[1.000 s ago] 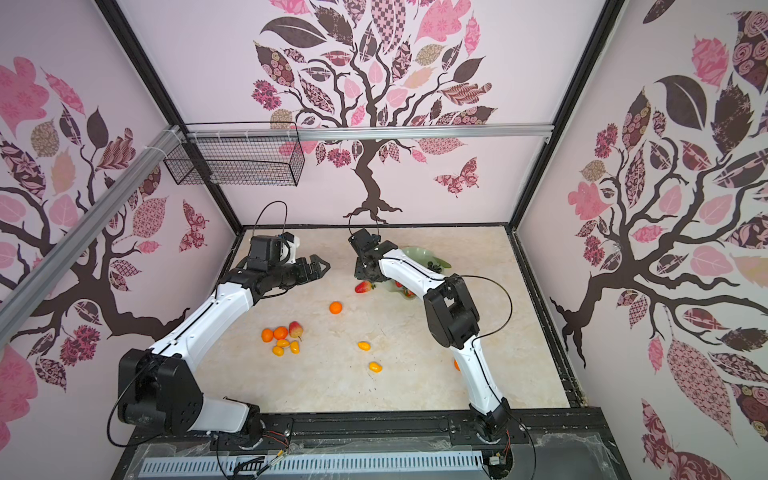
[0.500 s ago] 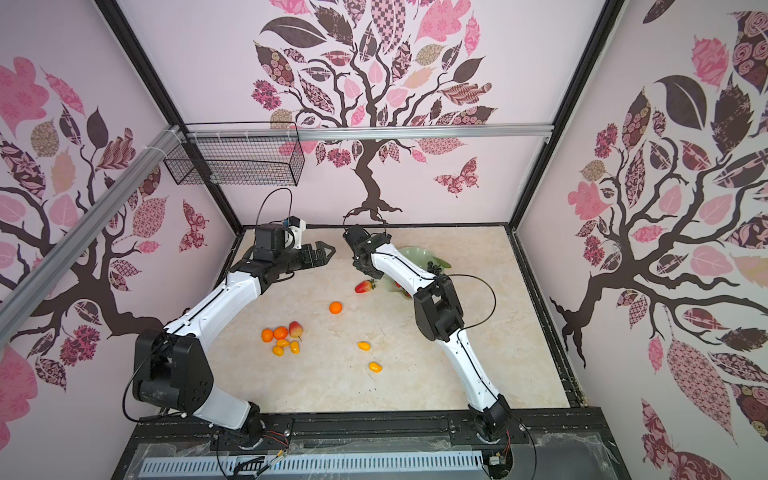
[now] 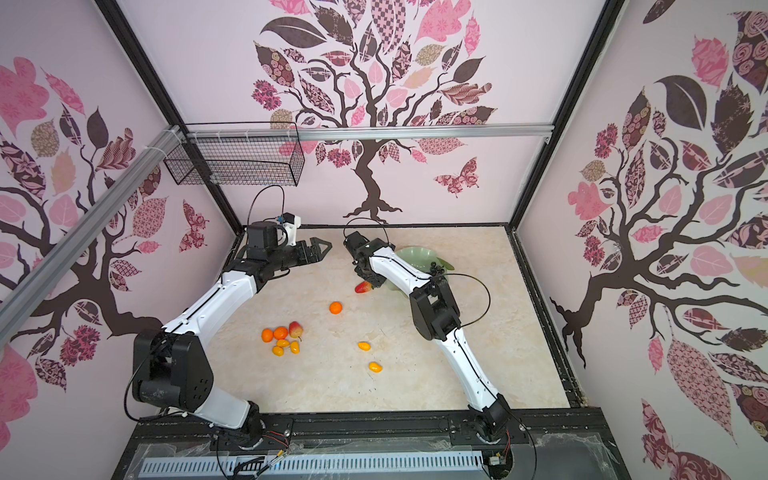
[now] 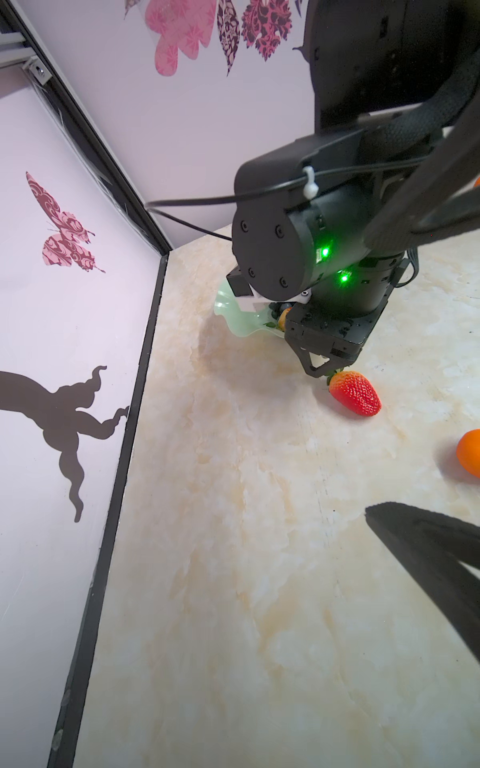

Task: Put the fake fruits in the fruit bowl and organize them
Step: 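Lower the right gripper and close it on the red strawberry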

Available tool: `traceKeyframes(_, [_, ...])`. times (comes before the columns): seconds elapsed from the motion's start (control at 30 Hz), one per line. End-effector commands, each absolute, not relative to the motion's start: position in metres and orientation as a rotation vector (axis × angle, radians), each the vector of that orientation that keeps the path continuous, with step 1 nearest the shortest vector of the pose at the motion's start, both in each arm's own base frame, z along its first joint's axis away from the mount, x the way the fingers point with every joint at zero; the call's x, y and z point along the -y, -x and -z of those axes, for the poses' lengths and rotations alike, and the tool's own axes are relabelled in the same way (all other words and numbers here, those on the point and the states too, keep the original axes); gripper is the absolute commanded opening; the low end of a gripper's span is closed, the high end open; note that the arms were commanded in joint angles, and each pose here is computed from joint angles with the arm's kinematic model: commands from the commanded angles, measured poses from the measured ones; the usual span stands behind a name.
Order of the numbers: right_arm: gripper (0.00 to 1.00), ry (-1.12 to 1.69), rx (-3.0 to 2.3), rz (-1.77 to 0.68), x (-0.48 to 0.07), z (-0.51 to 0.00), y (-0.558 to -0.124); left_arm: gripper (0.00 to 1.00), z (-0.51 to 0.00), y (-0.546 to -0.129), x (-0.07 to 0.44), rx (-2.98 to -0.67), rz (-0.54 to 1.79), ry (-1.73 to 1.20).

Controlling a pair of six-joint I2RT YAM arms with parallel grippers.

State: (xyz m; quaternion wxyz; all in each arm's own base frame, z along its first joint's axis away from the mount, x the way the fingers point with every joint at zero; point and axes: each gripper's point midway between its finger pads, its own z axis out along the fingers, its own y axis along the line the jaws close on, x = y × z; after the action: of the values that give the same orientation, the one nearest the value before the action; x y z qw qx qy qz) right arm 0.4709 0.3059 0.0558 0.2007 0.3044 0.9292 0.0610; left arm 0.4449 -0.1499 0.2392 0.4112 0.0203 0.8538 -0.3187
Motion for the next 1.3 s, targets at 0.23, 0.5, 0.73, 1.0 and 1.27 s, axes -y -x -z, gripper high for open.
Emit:
traceKeyframes(0.23, [0.46, -0.911, -2.652, -0.132, -0.304, -0.021, -0.460, 0.98, -0.238, -0.447, 0.153, -2.139, 0.847, -0.061])
traceKeyframes(0.5, [0.39, -0.895, -2.677, -0.199, -0.317, -0.011, -0.464, 0.98, -0.239, -0.447, 0.154, -2.136, 0.855, -0.062])
traceKeyframes(0.73, [0.36, -0.893, -2.699, -0.232, -0.323, -0.006, -0.463, 0.98, -0.236, -0.449, 0.154, -2.145, 0.859, -0.054])
traceKeyframes(1.0, [0.28, -0.892, -2.720, -0.286, -0.330, 0.000, -0.464, 0.98, -0.235, -0.449, 0.155, -2.146, 0.866, -0.054])
traceKeyframes(1.27, [0.40, -0.916, -2.697, -0.267, -0.322, -0.007, -0.465, 0.98, -0.232, -0.449, 0.155, -2.154, 0.871, -0.049])
